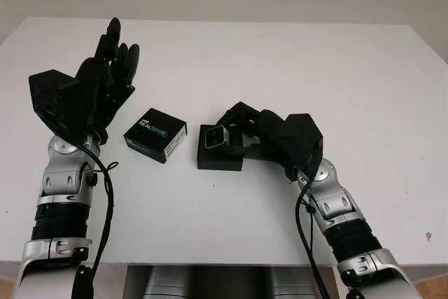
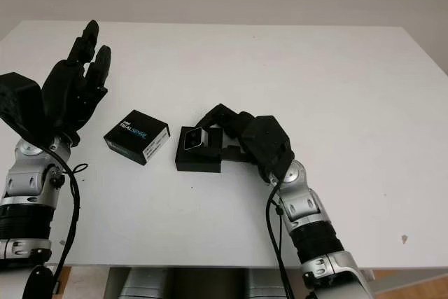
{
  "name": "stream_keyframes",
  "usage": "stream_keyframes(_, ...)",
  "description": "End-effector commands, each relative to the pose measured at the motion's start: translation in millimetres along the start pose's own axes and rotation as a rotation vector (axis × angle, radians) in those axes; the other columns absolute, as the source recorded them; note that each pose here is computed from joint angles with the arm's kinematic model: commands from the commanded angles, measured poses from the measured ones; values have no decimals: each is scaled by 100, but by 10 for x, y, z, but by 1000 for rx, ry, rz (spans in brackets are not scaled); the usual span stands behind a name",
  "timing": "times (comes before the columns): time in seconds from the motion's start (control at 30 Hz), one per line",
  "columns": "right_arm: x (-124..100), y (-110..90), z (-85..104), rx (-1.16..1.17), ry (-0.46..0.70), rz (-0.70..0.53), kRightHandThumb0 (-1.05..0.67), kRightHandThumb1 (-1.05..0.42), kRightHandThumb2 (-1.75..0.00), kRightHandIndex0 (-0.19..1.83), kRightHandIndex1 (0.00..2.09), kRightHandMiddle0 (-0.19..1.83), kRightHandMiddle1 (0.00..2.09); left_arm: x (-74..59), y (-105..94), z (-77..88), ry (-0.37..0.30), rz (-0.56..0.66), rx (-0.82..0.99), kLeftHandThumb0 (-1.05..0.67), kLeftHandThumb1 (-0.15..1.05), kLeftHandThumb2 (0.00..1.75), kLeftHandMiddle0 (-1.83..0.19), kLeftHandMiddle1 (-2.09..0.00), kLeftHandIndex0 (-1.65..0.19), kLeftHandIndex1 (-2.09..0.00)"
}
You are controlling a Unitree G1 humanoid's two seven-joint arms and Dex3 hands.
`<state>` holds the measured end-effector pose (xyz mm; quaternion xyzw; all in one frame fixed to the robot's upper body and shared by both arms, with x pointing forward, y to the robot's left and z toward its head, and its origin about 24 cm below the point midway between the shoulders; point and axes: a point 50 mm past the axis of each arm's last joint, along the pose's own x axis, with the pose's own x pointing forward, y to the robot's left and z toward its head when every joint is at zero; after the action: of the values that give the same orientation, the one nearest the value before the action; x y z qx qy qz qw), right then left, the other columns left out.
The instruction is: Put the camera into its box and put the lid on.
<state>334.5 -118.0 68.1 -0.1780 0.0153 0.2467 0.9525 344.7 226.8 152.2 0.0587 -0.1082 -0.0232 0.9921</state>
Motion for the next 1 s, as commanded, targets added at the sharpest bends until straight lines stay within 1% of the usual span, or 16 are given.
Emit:
stream_keyframes(0.0,-2,73,-79,1,31,23,-46,-93,-5,16,5,27,174,-23,-2,9,-9,0,-8,-68,105,45,13,-5,13,-5)
stream_keyframes(0.27,-12,78,-78,-65,14,31,-48,-93,-5,15,5,27,172,-25,3,8,-4,-3,2,-69,105,45,13,-5,14,-5)
stream_keyframes(0.37,-21,62,-65,-79,12,32,-50,-93,-5,12,4,21,164,-24,6,7,-1,-2,7,-70,105,46,13,-5,13,-5)
stream_keyframes(0.4,-24,57,-63,-80,15,33,-51,-93,-5,10,3,16,157,-24,5,8,-1,-2,5,-70,105,45,13,-6,13,-6)
stream_keyframes(0.43,-27,54,-63,-80,16,33,-52,-93,-5,8,3,10,143,-25,4,8,-1,-3,4,-69,105,45,13,-6,13,-6)
stream_keyframes(0.47,-32,49,-59,-89,14,31,-53,-92,-5,7,3,8,137,-25,3,8,-3,-3,4,-69,105,45,12,-6,13,-6)
stream_keyframes(0.5,-38,43,-56,-97,7,28,-55,-92,-5,4,3,6,123,-25,1,8,-4,-4,5,-69,105,45,12,-6,12,-6)
stream_keyframes(0.53,-44,38,-52,-103,1,24,-56,-91,-5,1,3,4,106,-26,0,8,-6,-7,1,-69,105,46,13,-5,13,-6)
stream_keyframes(0.63,-59,21,-33,-132,-19,13,-57,-91,-5,-4,3,5,80,-27,-1,8,3,-2,5,-69,105,46,12,-5,12,-6)
stream_keyframes(0.83,-80,-26,54,-210,-80,-3,-57,-92,-5,-9,4,8,54,-32,-1,9,1,-1,8,-69,105,46,12,-6,12,-6)
stream_keyframes(0.97,-88,-90,144,-243,-143,-42,-60,-93,-6,-11,4,4,46,-33,-2,13,3,-3,6,-69,105,47,13,-5,12,-5)
